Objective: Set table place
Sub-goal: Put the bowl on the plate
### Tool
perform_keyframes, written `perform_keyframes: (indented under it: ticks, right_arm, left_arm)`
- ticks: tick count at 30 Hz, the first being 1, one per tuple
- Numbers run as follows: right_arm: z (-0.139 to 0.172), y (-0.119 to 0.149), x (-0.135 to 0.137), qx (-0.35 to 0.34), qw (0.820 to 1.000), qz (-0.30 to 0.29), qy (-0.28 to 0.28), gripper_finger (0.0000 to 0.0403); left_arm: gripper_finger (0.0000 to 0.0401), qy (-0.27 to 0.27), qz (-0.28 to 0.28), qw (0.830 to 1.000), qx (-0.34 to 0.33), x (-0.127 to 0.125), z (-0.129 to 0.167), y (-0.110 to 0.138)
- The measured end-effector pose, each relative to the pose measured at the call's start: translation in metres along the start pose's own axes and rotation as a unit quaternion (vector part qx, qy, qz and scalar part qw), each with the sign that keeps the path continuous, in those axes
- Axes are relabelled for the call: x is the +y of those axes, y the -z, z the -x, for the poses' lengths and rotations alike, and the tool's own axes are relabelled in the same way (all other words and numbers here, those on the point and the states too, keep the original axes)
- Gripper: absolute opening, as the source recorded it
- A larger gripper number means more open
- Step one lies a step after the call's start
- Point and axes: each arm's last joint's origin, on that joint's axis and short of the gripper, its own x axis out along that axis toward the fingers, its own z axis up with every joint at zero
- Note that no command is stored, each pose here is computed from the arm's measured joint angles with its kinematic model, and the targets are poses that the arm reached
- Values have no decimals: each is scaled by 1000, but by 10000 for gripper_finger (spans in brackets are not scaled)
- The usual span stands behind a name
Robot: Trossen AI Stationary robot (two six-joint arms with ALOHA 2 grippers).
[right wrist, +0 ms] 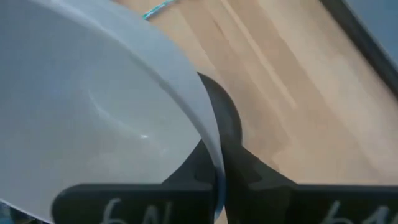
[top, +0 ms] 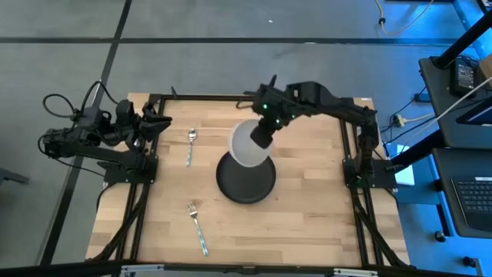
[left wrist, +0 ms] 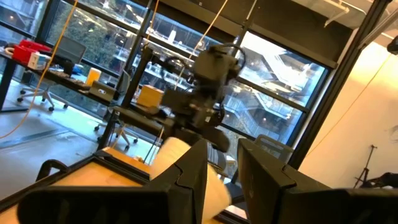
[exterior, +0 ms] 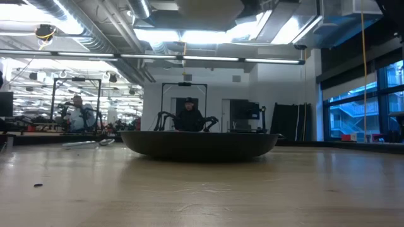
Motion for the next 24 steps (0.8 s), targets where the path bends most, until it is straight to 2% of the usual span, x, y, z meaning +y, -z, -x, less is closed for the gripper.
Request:
perform_keyframes:
  ticks: [6, 12, 19, 24]
  right_arm:
    - [-28, 3, -13, 53, 995, -80, 14, 7]
    - [-76, 22, -17, 139, 986, -87, 19, 9]
    - [-116, 25, -22, 136, 981, -127, -48, 5]
    - [-136, 36, -31, 161, 974, -156, -35, 6]
  left_arm:
    - [82, 0, 0, 1000, 0, 0, 0, 0]
    - [82, 0, -2, 1000, 0, 0, 0, 0]
    - [82, 0, -4, 1000, 0, 0, 0, 0]
    - [82, 0, -4, 1000, 1, 0, 0, 0]
